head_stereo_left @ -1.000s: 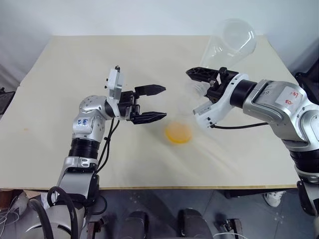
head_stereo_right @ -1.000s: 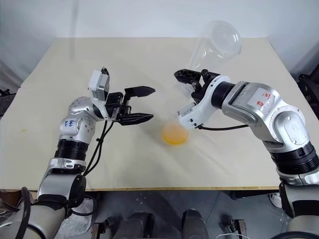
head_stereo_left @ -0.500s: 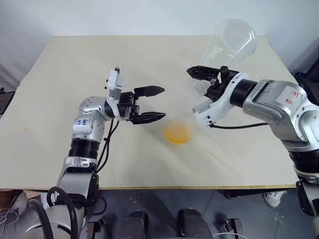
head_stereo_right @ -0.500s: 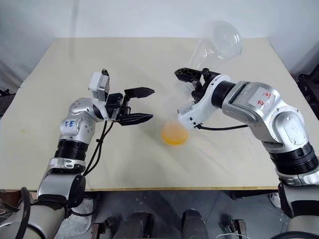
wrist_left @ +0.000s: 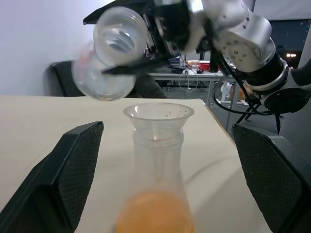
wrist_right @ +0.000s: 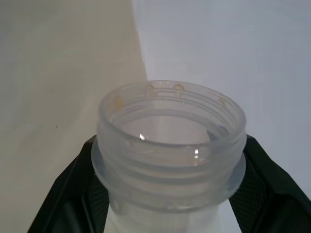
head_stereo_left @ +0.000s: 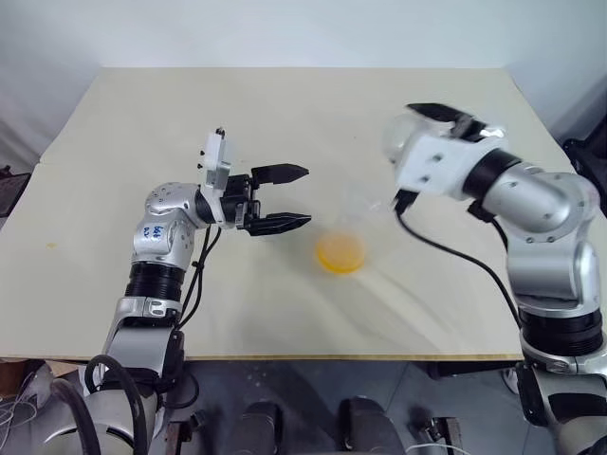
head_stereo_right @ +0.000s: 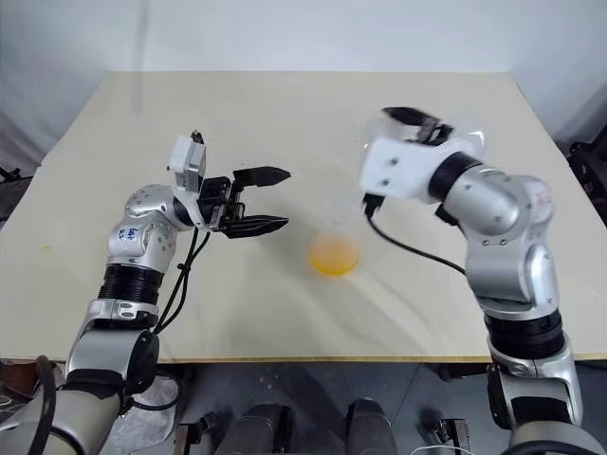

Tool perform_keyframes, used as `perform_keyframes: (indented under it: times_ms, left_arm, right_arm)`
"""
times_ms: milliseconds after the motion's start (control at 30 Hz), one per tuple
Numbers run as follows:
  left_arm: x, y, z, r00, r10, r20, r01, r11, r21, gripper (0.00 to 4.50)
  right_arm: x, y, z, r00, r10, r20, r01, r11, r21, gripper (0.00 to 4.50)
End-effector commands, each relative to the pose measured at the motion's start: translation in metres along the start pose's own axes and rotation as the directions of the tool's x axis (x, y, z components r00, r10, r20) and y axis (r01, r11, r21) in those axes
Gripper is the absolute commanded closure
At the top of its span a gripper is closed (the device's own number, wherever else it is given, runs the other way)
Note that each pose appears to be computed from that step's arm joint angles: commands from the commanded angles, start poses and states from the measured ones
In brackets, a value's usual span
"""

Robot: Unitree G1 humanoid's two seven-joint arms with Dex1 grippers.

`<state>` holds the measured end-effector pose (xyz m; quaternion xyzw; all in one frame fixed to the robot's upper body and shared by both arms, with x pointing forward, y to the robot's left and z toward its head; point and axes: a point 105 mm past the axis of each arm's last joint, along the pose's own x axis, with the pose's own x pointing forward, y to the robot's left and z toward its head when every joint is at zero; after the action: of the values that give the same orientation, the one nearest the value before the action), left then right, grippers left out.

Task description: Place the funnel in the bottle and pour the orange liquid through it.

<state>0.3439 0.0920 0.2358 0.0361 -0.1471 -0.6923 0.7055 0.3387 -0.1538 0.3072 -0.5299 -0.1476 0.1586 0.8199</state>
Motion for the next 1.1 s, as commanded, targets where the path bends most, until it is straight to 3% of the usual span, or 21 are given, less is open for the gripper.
perform_keyframes:
  times_ms: [33, 100, 167, 233, 400, 633, 733, 900, 933, 1100]
  left_arm:
    - [-0.002, 0.001, 0.011, 1.0, 0.01, -0.003, -0.01, 0.999, 0.042, 0.0]
    - [-0.003, 0.002, 0.011, 1.0, 0.019, -0.01, -0.018, 0.999, 0.039, 0.0]
    - [-0.005, 0.002, 0.009, 0.999, 0.037, -0.032, -0.036, 0.999, 0.03, 0.0]
    - [-0.006, 0.002, 0.009, 0.999, 0.038, -0.038, -0.037, 0.999, 0.029, 0.0]
    - [-0.008, -0.001, 0.01, 0.998, 0.041, -0.048, -0.039, 0.999, 0.026, 0.0]
    - [-0.01, -0.001, 0.012, 0.997, 0.043, -0.061, -0.042, 0.999, 0.025, 0.0]
    - [-0.01, -0.001, 0.013, 0.997, 0.042, -0.064, -0.04, 0.999, 0.025, 0.0]
    - [-0.011, 0.002, 0.01, 0.995, 0.06, -0.083, -0.059, 0.998, 0.017, 0.0]
    - [-0.012, 0.003, 0.01, 0.994, 0.067, -0.09, -0.066, 0.998, 0.015, 0.0]
    - [-0.017, 0.006, 0.004, 0.986, 0.111, -0.123, -0.106, 0.993, 0.046, 0.0]
  right_arm:
    - [-0.014, -0.021, -0.016, 0.993, -0.111, -0.034, 0.116, 0.965, 0.235, 1.78]
    - [-0.019, -0.023, -0.028, 0.988, -0.149, -0.052, 0.157, 0.91, 0.384, 1.78]
    - [-0.026, -0.023, -0.053, 0.972, -0.21, -0.106, 0.233, 0.793, 0.563, 1.78]
    - [-0.032, -0.017, -0.077, 0.957, -0.234, -0.169, 0.287, 0.714, 0.638, 1.78]
    - [-0.043, -0.004, -0.115, 0.927, -0.285, -0.245, 0.371, 0.589, 0.718, 1.78]
    - [-0.045, 0.016, -0.136, 0.911, -0.319, -0.262, 0.394, 0.483, 0.782, 1.78]
    - [-0.044, 0.022, -0.142, 0.907, -0.315, -0.278, 0.403, 0.461, 0.791, 1.78]
    - [-0.05, 0.027, -0.145, 0.917, -0.281, -0.281, 0.39, 0.491, 0.779, 0.16]
    - [-0.052, 0.026, -0.146, 0.918, -0.276, -0.284, 0.39, 0.503, 0.771, 0.01]
    - [-0.062, 0.016, -0.135, 0.936, -0.24, -0.257, 0.351, 0.59, 0.727, 0.01]
